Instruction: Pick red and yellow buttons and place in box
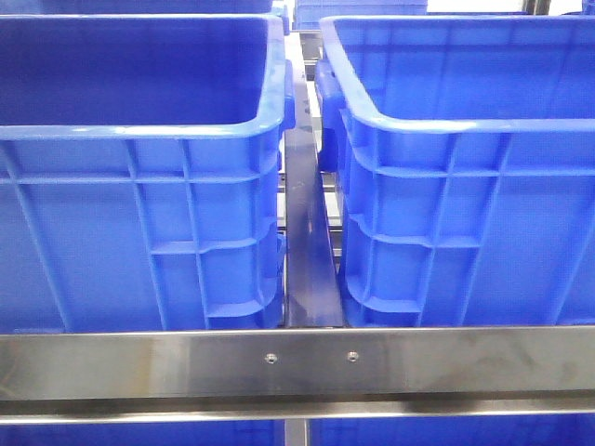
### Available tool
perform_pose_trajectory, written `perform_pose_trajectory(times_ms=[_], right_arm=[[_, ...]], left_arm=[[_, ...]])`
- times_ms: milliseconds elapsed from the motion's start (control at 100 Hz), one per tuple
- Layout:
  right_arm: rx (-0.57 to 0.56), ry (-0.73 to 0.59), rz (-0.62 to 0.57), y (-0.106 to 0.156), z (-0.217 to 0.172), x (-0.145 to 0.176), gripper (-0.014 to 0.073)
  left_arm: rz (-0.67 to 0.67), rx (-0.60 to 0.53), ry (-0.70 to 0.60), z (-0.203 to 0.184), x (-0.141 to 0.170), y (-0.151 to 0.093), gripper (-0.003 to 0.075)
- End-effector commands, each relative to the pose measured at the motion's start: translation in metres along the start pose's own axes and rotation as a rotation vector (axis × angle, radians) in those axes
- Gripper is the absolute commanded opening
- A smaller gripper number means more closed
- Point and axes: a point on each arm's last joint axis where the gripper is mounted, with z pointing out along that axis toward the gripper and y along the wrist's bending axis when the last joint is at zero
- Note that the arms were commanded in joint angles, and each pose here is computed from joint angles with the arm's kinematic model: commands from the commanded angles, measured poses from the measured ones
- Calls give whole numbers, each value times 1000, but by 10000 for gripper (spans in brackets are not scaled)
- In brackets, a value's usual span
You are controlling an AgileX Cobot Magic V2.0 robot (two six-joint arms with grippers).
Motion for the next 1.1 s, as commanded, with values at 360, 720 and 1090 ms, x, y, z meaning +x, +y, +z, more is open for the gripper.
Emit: perform_pose_trajectory(times_ms=[360, 720, 1090], right_arm=[[74, -287, 14, -2, 21, 34, -68], [43, -313, 5, 0, 45, 74, -68], [57, -409, 24, 1, 53, 93, -68]], left_arm=[[7, 26, -87, -4, -13, -2, -19], [8, 26, -85, -3, -13, -2, -19], [8, 26, -85, -3, -13, -2, -19]])
